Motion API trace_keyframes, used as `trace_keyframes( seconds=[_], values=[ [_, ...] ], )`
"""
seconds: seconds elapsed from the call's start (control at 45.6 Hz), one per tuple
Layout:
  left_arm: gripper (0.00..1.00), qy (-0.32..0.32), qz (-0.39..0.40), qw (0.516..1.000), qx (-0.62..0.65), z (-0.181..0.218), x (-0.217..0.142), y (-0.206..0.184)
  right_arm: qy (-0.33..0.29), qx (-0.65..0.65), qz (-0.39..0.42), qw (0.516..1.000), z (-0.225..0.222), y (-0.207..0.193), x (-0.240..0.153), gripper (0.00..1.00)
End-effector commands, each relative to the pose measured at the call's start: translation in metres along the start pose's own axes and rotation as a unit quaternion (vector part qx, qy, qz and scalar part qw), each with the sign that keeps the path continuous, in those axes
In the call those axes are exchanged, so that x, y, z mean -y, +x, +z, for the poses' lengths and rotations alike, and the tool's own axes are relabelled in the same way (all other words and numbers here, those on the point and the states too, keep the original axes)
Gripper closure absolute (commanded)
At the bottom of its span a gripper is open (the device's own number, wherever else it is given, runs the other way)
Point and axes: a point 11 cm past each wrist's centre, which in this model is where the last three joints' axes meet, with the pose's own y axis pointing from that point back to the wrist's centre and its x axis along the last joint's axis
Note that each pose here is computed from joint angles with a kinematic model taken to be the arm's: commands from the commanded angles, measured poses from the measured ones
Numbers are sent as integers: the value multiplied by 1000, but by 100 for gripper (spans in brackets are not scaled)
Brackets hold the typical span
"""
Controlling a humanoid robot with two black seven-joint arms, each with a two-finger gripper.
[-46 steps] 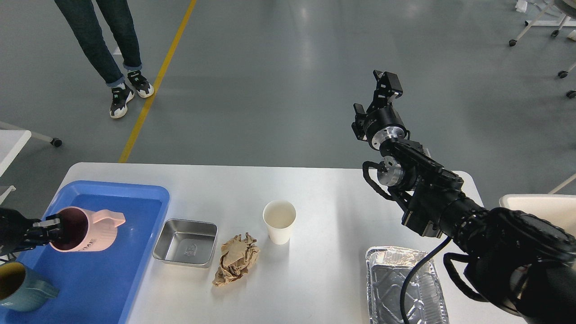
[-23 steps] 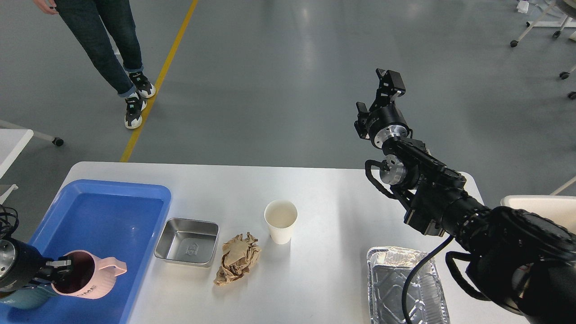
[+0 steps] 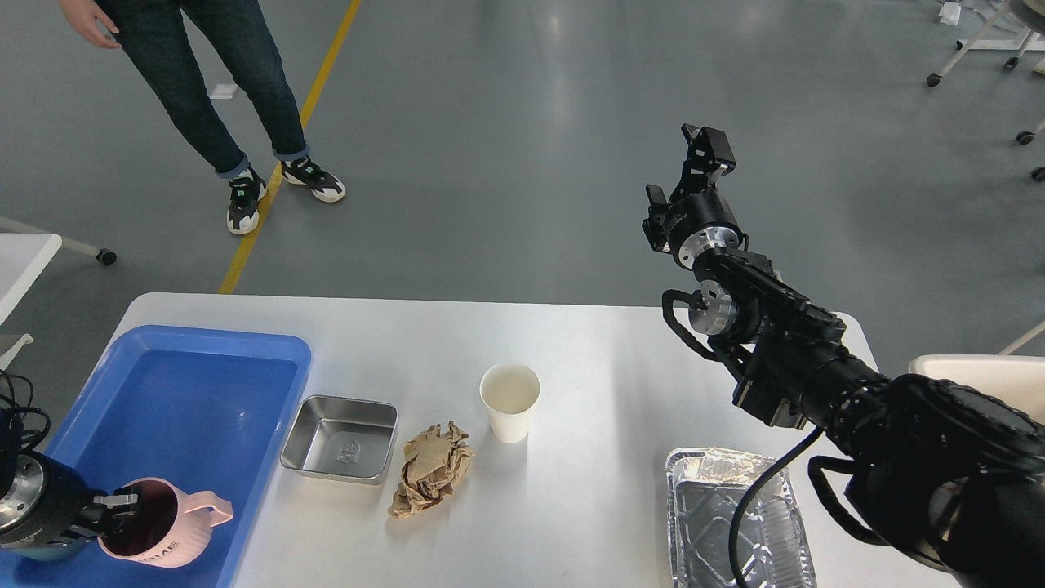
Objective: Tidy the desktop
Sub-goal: 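Lower the pink mug into the blue tub and release, then raise the left gripper away from the mug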
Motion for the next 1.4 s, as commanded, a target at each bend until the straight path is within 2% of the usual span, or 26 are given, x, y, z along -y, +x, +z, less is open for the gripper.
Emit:
trace_keyframes(
  seconds=[0.0, 0.154, 0.241, 0.307, 0.417, 0.527, 0.614, 0.658, 0.878, 1.009, 1.119, 1.382],
  values=[
    [99, 4, -6, 1000, 2, 1, 6, -3, 0, 0, 0, 1000, 0, 0, 0, 0],
    [87, -1, -7, 1000, 1, 4, 8, -3, -1, 0, 1, 1000, 1, 0, 0, 0],
    [76, -3, -6, 1000, -1, 4, 7, -2, -1, 1, -1, 1000, 1, -2, 0, 0],
    [63, -7, -4, 1000, -3, 5, 6, -1, -1, 1, -2, 1000, 1, -2, 0, 0],
    [53, -9, 1, 1000, -5, 5, 3, 3, -1, 2, -2, 1000, 2, -3, 0, 0],
    [36, -16, 5, 1000, -11, 4, -2, 6, -1, 0, 0, 1000, 2, -2, 0, 0],
    [10, -43, 4, 998, -37, 3, -9, 11, -1, 0, 1, 1000, 2, -2, 0, 0],
    [3, -58, 9, 997, -57, 0, -17, 16, -1, -1, 2, 1000, 1, -1, 0, 0],
    [3, -101, 67, 989, -89, -1, -64, 53, 4, -1, -3, 1000, -4, -8, 2, 0],
    [3, -117, 90, 984, -100, -1, -77, 65, 8, -1, -4, 1000, -8, -12, 4, 0],
    [3, -154, 109, 976, -110, 6, -91, 75, 8, -4, -1, 1000, -9, -12, 4, 0],
    [3, -252, 104, 948, -164, 21, -94, 86, 7, -3, -1, 1000, -8, -12, 4, 0]
  ],
)
